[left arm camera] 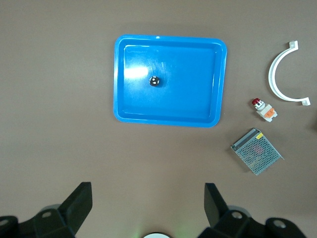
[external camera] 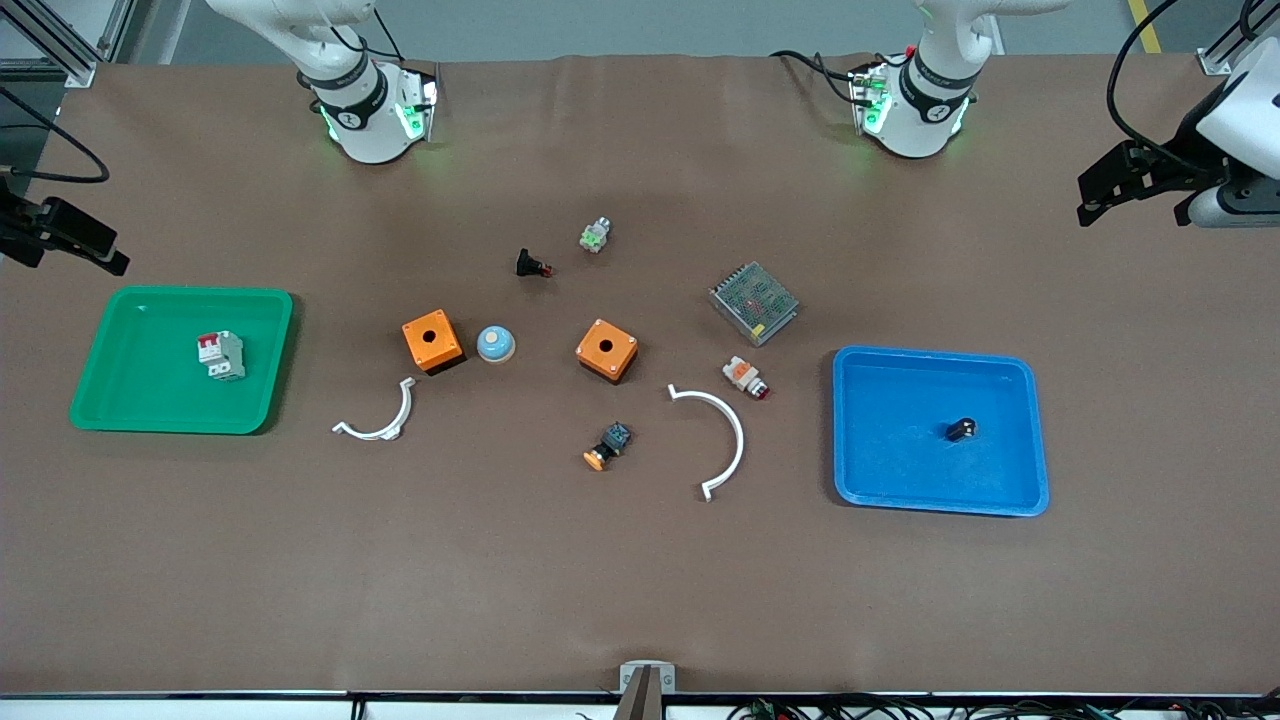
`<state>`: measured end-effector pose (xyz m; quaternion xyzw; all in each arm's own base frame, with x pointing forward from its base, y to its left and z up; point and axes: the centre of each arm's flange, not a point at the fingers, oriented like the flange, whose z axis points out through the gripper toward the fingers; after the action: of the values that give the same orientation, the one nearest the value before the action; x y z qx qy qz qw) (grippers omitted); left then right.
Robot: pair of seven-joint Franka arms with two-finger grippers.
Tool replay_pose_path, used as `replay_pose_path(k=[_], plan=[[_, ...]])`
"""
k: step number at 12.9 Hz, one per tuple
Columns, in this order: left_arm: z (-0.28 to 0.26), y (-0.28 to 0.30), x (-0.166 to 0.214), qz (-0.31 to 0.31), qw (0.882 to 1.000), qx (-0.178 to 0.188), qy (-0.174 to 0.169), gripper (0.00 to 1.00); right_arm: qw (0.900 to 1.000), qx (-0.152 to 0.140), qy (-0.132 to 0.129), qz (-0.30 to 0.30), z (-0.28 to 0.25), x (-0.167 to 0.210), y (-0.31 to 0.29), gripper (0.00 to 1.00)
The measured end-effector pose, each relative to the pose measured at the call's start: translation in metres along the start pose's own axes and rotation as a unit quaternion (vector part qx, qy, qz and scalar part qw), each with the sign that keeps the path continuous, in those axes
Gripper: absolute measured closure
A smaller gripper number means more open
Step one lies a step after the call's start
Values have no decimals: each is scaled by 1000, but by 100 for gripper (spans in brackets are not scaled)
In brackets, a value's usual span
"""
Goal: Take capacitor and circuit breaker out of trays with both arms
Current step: 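Reach the right gripper to the breaker while the left gripper reaches the capacitor, then grasp the breaker with the right gripper while the left gripper grasps the capacitor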
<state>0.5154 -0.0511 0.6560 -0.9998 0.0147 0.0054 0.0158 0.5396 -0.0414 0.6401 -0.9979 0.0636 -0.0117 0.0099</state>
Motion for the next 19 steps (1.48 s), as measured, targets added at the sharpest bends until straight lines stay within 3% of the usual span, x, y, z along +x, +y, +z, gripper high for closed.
replay_pose_path(k=[4,6,9,11,15,19], plan=[[8,-3,5,-3,1000,0,-8,0,1000,-1,-9,-14,4,-1,4,0],[26,-4,20,-4,1000,0,-23,0,999,-3,-26,-20,20,5,24,0],[76,-6,56,-5,999,-2,-48,0,993,10,-86,-75,103,21,90,0],[126,-12,82,-11,999,-4,-39,0,987,4,-108,-118,174,33,115,0],[252,-27,102,-24,1000,-10,17,0,982,-19,-100,-160,291,28,118,0],[359,-24,113,-24,999,-17,31,2,982,-24,-100,-161,363,3,130,0]])
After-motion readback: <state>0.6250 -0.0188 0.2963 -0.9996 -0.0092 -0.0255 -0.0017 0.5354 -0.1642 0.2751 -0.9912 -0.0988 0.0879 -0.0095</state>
